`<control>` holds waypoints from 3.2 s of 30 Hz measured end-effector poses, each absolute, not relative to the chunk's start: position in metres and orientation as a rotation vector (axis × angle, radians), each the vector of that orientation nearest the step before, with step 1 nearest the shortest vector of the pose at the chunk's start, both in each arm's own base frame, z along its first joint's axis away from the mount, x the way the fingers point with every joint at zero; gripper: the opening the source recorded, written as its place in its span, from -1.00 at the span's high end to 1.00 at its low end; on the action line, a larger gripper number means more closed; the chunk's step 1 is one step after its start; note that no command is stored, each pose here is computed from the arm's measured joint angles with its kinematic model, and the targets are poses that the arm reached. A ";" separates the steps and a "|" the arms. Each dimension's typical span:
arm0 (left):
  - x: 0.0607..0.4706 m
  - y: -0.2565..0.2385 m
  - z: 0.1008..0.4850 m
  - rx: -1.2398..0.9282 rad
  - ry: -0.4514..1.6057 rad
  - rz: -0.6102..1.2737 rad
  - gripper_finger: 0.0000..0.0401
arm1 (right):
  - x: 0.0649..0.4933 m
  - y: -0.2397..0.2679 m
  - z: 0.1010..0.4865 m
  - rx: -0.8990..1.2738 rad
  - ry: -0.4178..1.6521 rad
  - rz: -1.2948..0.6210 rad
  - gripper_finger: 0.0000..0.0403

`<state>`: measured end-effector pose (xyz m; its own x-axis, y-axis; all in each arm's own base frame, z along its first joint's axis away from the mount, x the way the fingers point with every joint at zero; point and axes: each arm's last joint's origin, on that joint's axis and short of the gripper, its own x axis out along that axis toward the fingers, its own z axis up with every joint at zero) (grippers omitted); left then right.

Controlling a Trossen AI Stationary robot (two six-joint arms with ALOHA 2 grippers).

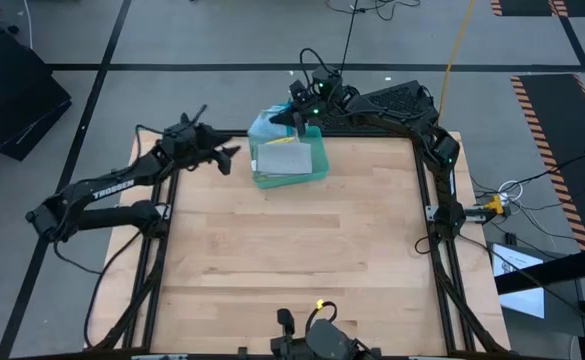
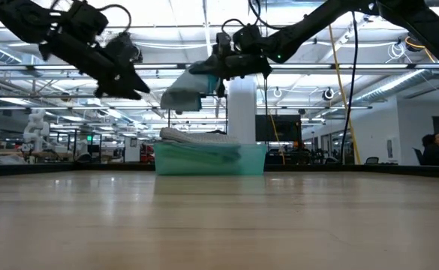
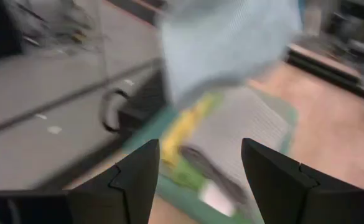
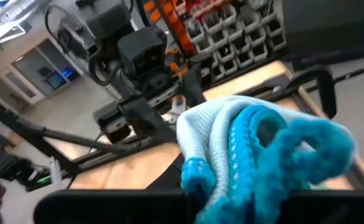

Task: Fold microfiber towels
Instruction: Stack the folded blue microfiber cloth on top of the folded gray microfiber cloth into the green bin

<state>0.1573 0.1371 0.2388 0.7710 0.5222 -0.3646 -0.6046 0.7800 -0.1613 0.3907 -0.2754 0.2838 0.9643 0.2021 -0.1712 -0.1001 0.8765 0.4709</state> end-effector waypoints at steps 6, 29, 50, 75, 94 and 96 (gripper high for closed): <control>0.141 0.126 0.259 -0.214 0.224 0.611 -0.13 | 0.404 -0.282 0.273 0.524 0.124 0.134 0.95; 0.145 0.111 0.268 -0.132 0.190 0.544 -0.13 | 0.447 -0.303 0.225 0.811 0.213 0.295 0.95; 0.152 0.103 0.274 -0.110 0.128 0.486 -0.13 | 0.450 -0.304 0.227 0.755 0.143 0.190 0.95; 0.162 0.087 0.276 -0.129 0.112 0.386 -0.13 | 0.446 -0.285 0.203 0.990 0.449 0.454 0.95; 0.172 0.080 0.259 -0.161 0.250 0.383 -0.13 | 0.405 -0.303 0.223 0.995 0.515 0.371 0.94; 0.174 0.080 0.258 -0.162 0.257 0.378 -0.13 | 0.401 -0.304 0.223 0.975 0.528 0.339 0.94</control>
